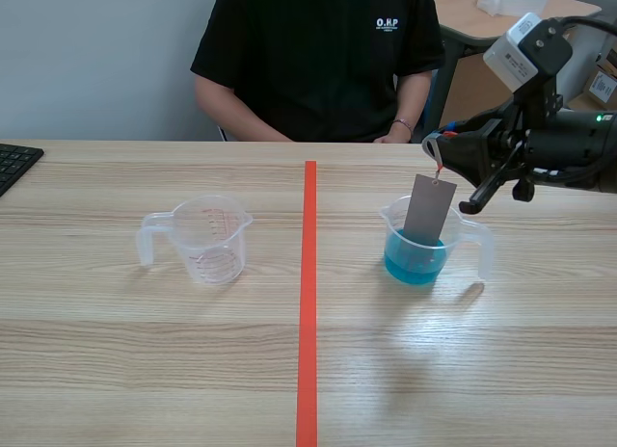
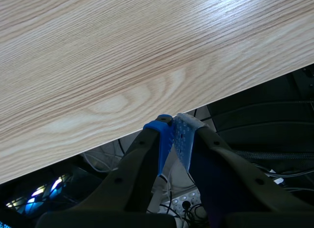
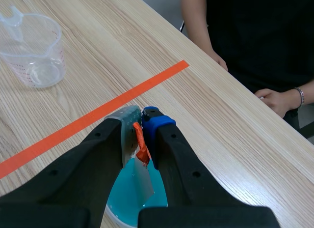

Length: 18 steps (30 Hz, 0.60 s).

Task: Do the redox reaction experiment.
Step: 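Hold the plate still in the solution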

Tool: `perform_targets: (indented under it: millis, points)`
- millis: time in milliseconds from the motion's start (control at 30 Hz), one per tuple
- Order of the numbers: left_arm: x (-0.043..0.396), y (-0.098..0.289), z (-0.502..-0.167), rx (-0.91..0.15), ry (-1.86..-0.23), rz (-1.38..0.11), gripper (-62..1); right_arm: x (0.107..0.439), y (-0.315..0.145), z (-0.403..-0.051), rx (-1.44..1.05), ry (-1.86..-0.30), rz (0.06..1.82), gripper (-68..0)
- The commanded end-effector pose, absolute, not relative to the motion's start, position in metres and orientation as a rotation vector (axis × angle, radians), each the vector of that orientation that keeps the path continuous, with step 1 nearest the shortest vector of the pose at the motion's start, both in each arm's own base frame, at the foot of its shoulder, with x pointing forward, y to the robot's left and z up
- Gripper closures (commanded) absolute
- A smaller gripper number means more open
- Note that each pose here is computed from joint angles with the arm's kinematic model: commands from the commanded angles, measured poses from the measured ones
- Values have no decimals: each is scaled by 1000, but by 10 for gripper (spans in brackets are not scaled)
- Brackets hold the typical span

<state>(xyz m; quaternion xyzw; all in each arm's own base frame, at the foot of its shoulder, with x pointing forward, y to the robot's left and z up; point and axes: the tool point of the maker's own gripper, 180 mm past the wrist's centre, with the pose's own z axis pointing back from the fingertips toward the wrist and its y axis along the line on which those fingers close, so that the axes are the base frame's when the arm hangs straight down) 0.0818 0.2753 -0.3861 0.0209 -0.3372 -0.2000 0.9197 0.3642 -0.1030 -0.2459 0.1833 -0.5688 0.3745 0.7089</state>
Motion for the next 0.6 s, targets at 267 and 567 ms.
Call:
perform_targets:
  millis: [267,567]
  points:
    - [86,273,-383,38,-716,-411,-49,366,-101,-237,405,-1282,851,-15]
    - [86,273,-383,38,-716,-411,-49,365,-98,-224,386,-1304,880,-15]
